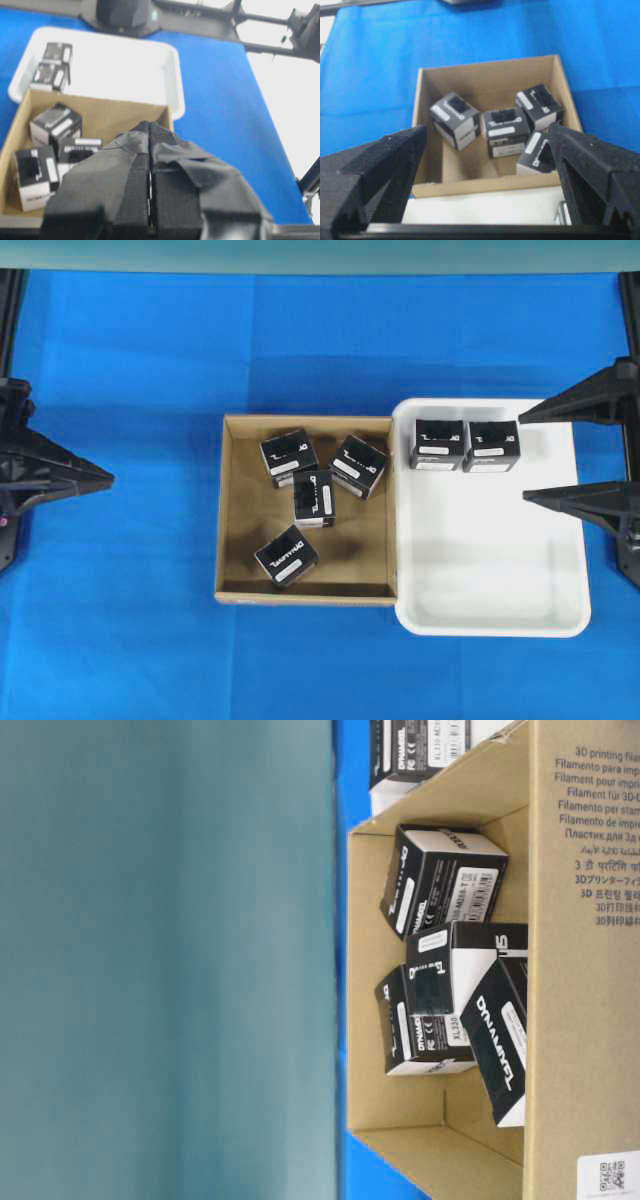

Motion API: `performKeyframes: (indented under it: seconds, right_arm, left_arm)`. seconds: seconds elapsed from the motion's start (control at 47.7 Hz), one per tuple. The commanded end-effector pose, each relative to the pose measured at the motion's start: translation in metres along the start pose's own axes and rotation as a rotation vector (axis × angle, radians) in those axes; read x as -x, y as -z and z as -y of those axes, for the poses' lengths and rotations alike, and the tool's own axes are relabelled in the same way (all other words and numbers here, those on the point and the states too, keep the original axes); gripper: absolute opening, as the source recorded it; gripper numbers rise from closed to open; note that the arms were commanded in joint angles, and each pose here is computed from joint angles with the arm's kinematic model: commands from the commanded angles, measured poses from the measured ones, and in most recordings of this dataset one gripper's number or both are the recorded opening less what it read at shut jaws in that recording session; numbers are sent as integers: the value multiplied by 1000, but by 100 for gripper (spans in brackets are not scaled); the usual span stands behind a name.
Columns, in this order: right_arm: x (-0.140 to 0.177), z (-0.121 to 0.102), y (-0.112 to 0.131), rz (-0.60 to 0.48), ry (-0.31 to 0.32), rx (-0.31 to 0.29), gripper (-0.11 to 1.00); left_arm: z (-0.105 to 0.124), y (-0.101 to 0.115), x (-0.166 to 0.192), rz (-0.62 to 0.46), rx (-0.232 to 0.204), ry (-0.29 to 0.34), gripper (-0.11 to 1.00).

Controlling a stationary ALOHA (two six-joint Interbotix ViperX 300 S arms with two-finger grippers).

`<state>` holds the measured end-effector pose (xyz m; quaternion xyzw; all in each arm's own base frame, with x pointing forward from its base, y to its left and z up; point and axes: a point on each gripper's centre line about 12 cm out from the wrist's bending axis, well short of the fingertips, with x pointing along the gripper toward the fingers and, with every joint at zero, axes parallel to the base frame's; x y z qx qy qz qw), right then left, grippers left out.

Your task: Pick a box that is randomly placed inside the cardboard box.

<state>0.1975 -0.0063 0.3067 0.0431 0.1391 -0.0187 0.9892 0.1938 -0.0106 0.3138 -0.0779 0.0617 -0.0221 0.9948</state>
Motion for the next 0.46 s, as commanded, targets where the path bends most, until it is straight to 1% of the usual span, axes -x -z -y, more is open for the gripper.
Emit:
performKeyframes:
  seconds: [0.0,0.147,0.336,0.44]
  right_arm:
    - [2,0,-6,31,-1,-3,98]
    - [11,-1,-11,69,-6,-2,98]
    - [24,-1,-9,107,-11,-4,98]
    - [26,-1,-4,110,-12,-26,98]
  left_arm:
    - [2,-14,0,42,-5,7,-5]
    - [2,-15,2,47,-5,7,-5]
    - [3,-18,3,57,-5,11,-5]
    - [3,-20,4,70,-6,10,-5]
